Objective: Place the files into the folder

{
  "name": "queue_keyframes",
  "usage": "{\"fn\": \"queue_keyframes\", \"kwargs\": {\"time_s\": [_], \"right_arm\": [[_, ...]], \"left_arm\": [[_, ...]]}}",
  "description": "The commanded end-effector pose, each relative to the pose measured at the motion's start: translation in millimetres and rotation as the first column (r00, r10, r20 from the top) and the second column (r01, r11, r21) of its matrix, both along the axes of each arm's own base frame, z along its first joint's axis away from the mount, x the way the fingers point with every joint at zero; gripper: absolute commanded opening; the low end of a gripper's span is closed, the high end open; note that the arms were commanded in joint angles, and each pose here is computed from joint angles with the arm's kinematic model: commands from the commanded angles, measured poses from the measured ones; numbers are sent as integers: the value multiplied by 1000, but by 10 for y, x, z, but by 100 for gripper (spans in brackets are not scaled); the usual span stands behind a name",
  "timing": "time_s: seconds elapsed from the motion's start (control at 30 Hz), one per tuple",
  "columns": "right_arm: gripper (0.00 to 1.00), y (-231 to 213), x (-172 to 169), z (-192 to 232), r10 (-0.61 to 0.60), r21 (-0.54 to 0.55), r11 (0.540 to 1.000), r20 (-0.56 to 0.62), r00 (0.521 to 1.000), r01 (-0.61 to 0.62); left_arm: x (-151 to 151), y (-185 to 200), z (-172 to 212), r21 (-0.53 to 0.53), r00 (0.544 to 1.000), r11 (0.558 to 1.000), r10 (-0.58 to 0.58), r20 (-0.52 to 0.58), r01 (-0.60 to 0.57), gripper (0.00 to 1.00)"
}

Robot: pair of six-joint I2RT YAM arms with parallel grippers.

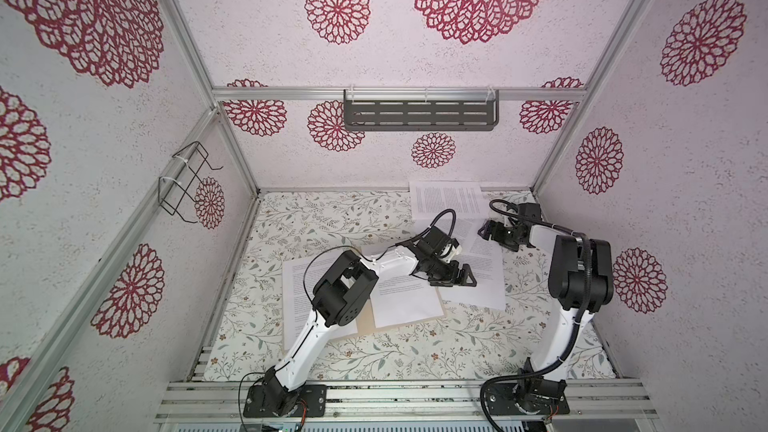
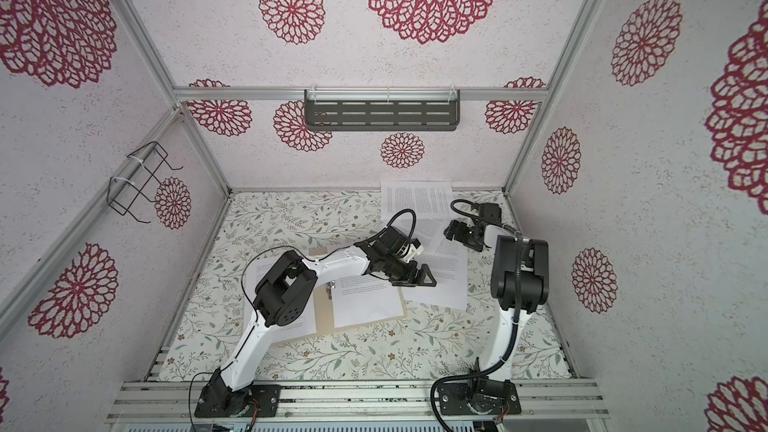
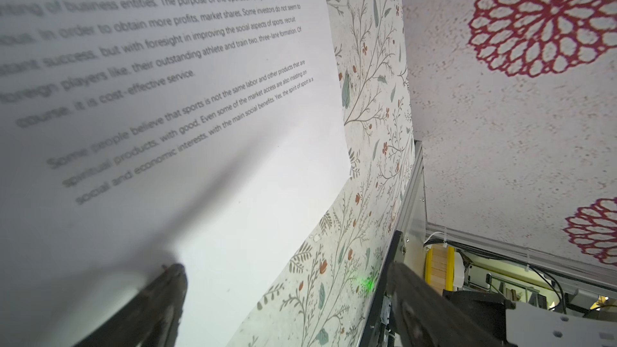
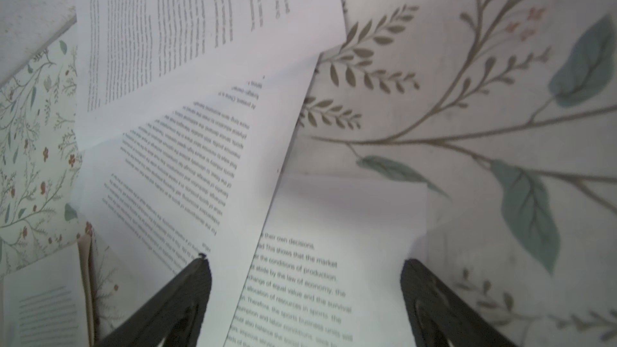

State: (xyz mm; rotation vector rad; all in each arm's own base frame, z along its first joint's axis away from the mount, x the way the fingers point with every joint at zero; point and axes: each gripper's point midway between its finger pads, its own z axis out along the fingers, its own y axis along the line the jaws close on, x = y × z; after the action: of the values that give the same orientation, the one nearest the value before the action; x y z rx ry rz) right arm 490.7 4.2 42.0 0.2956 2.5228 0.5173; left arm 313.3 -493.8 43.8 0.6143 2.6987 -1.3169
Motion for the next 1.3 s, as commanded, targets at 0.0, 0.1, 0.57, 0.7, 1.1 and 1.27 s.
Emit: {"fn": "queue_keyframes", "kwargs": {"time_s": [0.0,0.1,0.57,0.7,1.1,1.27], "right_arm": [[92,130,-509,-230,12,54,999,-164,986,-3],[92,146,-620,-171,3,64,998,-153,988,7],[94,-218,70,-211,-52,-145,989,-131,990,32],[94,-122,120,-297,0,-158,987,-159,987,-26],[92,216,-319,-447,101,-155,976,-313,944,-156],[94,261,-506,-233,91,-97,988,-264,960,-120]], "left_arm": [[-81,312,-597,156,995,987,39,-96,-24,98],[-79,316,-610,154,994,988,39,-98,-24,98],[-98,390,-608,154,994,987,52,-100,-36,98],[-93,395,-619,153,993,987,55,-105,-39,98],[-77,388,-642,139,992,990,51,-114,-35,97],[-64,377,-664,133,991,991,51,-120,-35,98]]}}
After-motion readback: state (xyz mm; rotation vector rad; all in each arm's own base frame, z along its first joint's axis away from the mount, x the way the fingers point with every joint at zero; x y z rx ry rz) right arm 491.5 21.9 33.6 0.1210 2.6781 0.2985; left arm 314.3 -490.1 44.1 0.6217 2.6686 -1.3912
